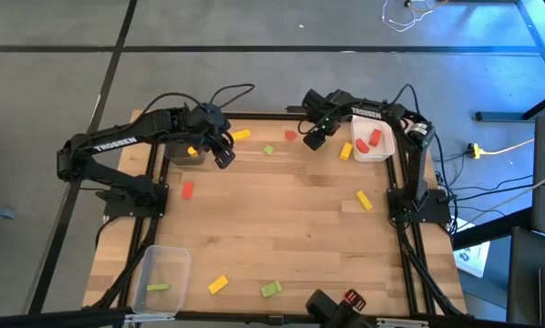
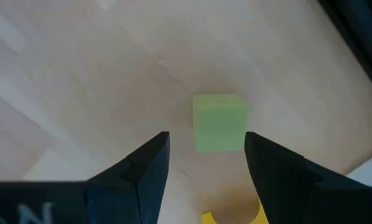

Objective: Sort & place blocks by color
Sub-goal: Put the green block into the transparent bin

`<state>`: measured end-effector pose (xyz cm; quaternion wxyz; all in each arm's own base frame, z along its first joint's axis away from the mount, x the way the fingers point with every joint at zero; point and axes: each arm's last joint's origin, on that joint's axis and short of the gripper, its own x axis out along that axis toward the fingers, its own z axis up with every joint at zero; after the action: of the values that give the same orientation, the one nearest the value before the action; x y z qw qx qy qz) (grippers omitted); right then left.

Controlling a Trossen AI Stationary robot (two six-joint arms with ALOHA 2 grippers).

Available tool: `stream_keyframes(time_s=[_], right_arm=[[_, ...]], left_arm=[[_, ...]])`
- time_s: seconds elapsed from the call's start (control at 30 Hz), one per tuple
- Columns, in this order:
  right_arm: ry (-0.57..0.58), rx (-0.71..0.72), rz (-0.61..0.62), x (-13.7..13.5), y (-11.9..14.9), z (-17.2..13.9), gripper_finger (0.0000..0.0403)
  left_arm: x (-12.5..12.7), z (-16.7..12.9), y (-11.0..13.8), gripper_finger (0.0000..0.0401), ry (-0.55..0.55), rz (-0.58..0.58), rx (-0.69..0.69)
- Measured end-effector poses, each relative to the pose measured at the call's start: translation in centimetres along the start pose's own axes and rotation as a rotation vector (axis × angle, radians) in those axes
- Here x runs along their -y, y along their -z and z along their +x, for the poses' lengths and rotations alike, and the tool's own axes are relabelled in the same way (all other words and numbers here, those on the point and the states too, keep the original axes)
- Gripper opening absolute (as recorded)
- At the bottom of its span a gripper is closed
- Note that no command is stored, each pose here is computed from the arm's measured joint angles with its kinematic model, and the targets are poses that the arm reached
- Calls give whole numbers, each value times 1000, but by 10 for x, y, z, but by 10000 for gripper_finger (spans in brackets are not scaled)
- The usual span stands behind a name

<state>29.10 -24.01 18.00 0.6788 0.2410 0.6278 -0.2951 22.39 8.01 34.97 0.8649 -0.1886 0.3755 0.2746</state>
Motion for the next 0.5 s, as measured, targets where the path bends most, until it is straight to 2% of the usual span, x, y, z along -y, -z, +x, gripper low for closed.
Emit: stream_keyframes(time_s=[0.5], right_arm=[[3, -7, 17, 15, -2, 4, 209]], left_arm=[[1, 0, 0, 96, 23, 0, -8]])
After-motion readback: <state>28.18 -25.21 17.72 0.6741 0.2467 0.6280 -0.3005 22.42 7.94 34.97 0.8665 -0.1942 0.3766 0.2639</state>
